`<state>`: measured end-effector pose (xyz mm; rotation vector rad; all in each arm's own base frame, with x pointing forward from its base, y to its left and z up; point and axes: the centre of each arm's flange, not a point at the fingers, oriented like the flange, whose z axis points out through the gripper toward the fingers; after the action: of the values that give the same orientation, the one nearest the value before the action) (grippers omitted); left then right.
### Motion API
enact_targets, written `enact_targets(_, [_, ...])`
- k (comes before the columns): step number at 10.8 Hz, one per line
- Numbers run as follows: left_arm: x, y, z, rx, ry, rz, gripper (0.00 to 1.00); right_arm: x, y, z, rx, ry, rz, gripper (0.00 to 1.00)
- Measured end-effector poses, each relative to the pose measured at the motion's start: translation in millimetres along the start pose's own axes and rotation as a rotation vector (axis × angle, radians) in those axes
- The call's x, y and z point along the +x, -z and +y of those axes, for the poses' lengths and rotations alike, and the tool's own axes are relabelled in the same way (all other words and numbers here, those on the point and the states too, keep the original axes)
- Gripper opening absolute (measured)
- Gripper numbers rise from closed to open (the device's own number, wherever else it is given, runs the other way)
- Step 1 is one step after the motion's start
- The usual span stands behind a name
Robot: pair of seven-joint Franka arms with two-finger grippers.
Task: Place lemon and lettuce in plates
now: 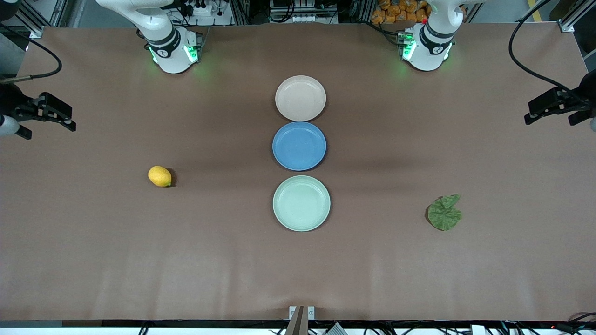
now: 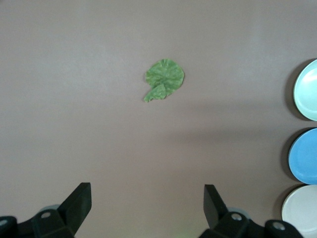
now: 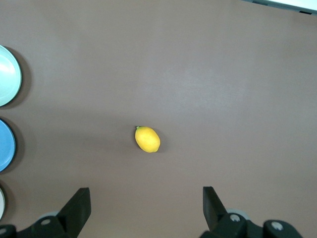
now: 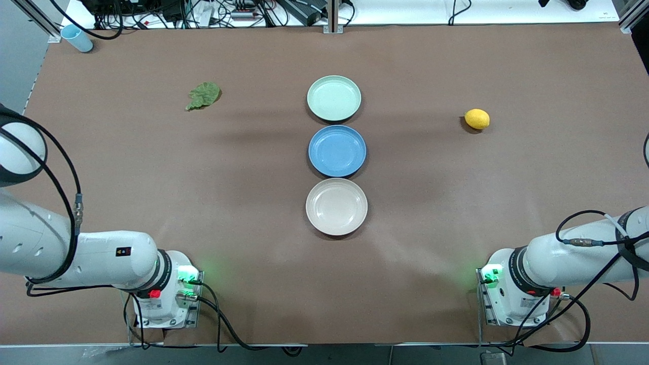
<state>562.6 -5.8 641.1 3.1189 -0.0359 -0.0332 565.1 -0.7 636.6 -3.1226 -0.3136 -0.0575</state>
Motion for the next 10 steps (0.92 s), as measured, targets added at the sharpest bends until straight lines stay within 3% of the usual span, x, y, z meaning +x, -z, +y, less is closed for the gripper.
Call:
enact_targets(4, [17.3, -82.5, -2.3, -0.001, 0.004, -0.03, 1.0, 8.2, -12.5, -12.8, 0.005, 0.025, -0.022, 1.0])
enact_targets(6, [24.6, -137.2, -3.2, -0.001, 0.005, -0.004, 1.0, 15.7, -26.1, -22.2, 0.008, 0.042, -0.046, 1.0])
enact_targets(10, [34.7, -251.1, 8.9, -0.006, -0.017, 0.002, 1.0, 30.5, -104.3, -55.7, 0.024, 0.123, -0.143, 1.0])
